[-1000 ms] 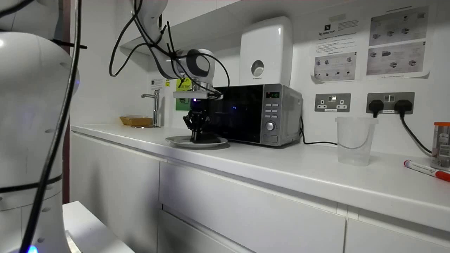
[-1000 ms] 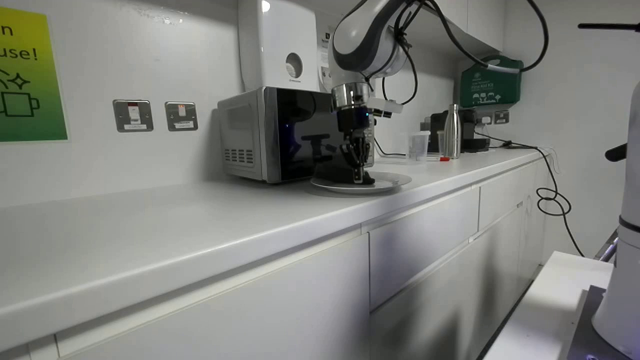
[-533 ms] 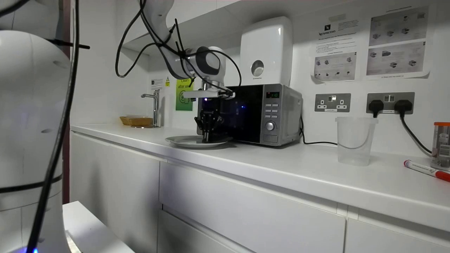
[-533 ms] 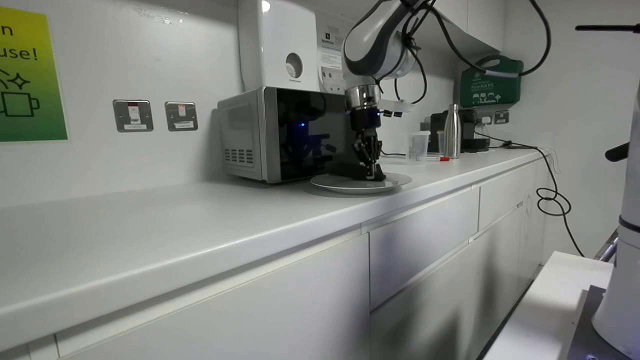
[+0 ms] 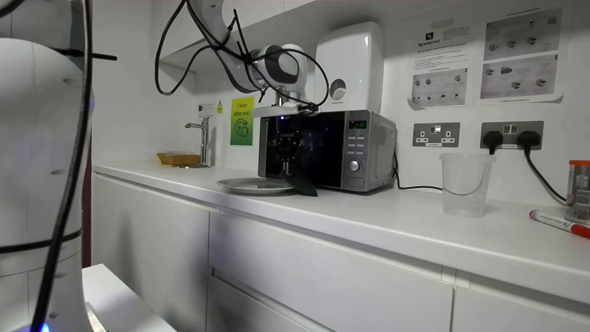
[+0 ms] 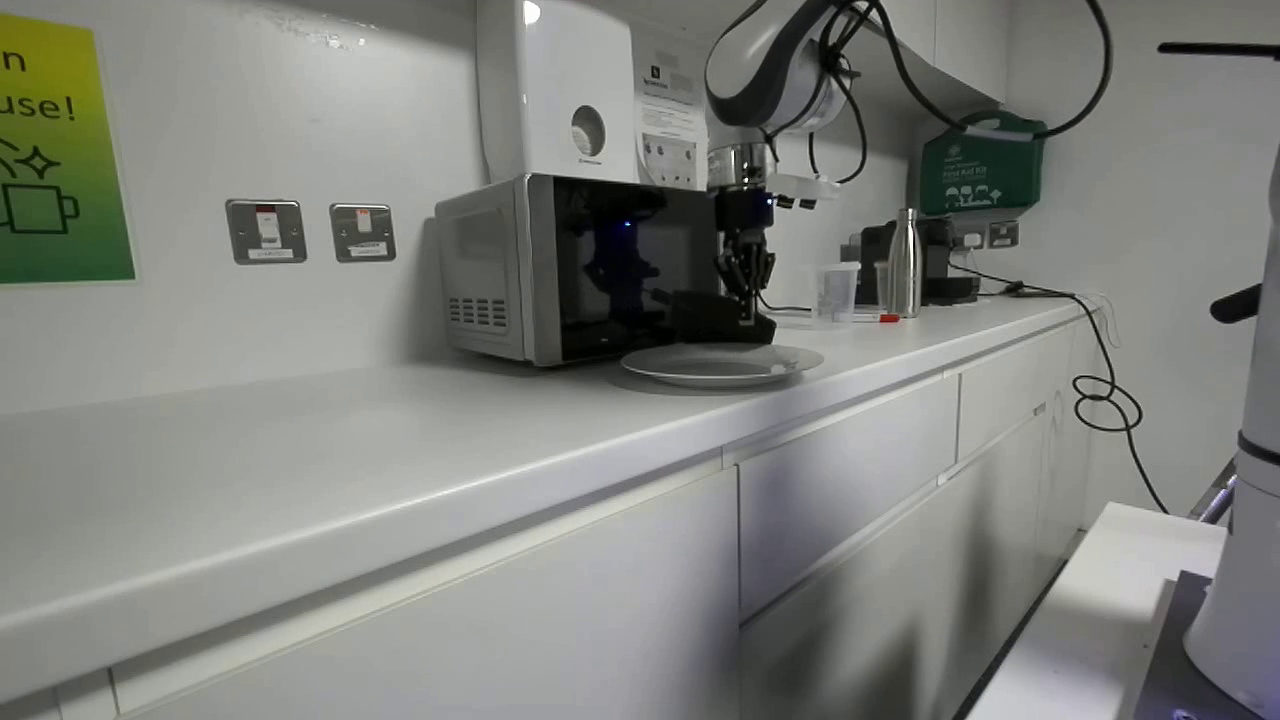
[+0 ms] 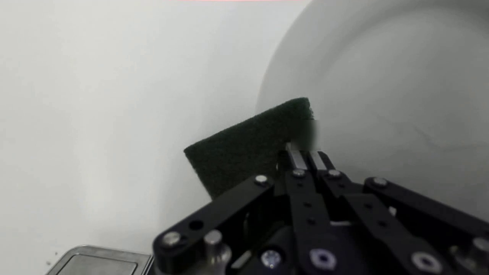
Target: Pick up an object from the table
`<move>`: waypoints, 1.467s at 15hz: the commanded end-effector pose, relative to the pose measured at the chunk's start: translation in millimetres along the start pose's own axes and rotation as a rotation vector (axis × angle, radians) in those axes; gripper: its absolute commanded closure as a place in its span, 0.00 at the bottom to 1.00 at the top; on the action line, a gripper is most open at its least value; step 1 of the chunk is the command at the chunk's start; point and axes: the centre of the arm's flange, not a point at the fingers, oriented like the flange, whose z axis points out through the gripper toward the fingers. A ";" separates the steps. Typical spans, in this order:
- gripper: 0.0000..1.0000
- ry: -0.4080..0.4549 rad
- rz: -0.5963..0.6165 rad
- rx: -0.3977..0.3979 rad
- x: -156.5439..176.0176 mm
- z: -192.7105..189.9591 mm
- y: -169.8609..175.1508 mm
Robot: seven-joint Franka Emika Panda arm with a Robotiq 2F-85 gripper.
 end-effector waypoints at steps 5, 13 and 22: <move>0.99 0.034 0.085 -0.073 -19.1 -18.8 51.9; 0.99 -0.044 0.175 -0.114 -54.8 19.3 91.7; 0.40 -0.091 0.209 -0.093 -67.8 34.3 90.3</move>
